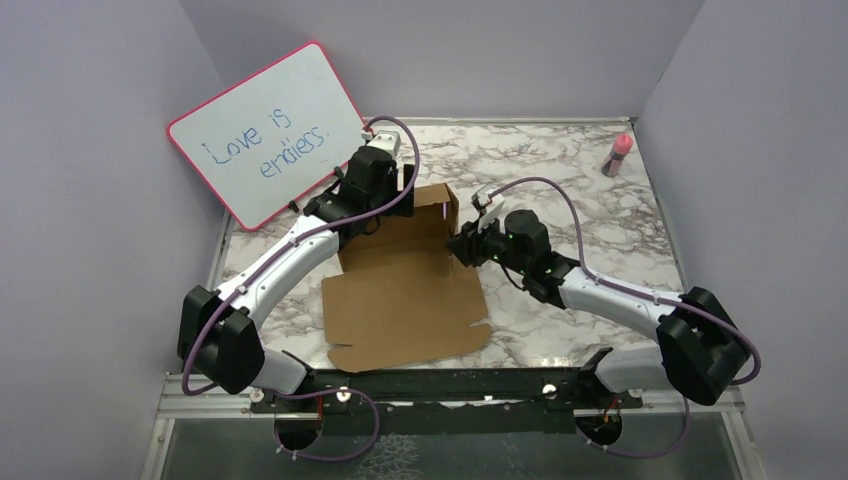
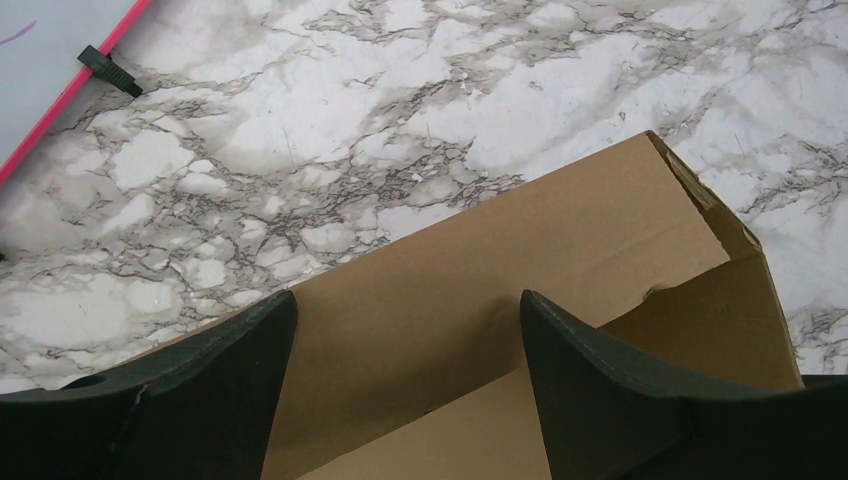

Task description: Fold the paper box

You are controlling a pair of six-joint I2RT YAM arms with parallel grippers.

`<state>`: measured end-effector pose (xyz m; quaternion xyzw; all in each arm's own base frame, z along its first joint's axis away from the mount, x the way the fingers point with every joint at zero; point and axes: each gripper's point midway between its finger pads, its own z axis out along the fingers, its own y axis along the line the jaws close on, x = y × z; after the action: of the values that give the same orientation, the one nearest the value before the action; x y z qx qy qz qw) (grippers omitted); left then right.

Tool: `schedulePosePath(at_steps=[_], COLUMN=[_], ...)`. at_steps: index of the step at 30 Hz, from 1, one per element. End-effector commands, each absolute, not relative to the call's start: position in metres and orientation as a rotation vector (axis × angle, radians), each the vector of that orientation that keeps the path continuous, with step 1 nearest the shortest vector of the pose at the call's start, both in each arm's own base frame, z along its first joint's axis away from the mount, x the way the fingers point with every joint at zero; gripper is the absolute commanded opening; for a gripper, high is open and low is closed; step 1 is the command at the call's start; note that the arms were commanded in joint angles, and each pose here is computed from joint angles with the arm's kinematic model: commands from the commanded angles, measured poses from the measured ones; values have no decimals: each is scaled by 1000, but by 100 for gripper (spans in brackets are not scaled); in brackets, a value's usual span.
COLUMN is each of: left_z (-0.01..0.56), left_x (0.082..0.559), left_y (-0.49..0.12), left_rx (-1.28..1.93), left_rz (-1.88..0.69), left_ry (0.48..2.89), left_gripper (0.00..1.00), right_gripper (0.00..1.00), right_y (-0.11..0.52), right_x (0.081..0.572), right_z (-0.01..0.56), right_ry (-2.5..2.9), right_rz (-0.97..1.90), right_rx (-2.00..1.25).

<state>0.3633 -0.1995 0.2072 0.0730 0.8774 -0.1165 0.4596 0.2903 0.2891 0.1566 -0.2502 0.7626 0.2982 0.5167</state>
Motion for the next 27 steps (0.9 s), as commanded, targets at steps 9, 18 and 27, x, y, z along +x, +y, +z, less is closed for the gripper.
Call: schedulePosePath(at_steps=[9,18,27], left_z=[189,189,188], left_x=[338,339,338], left_y=[-201,-200,-199], left_rx=[275,278,279], left_rz=[-311,-298,-295], left_ry=[2242,2245,2248], left_gripper=[82,82,82], right_gripper=[50,55,58], right_y=[291,265,212], right_x=[290,309,351], right_z=[173,230,293], right_ry=[1673,1622,1550], right_rz=[760,603,431], right_rx=[-868,-738,-446])
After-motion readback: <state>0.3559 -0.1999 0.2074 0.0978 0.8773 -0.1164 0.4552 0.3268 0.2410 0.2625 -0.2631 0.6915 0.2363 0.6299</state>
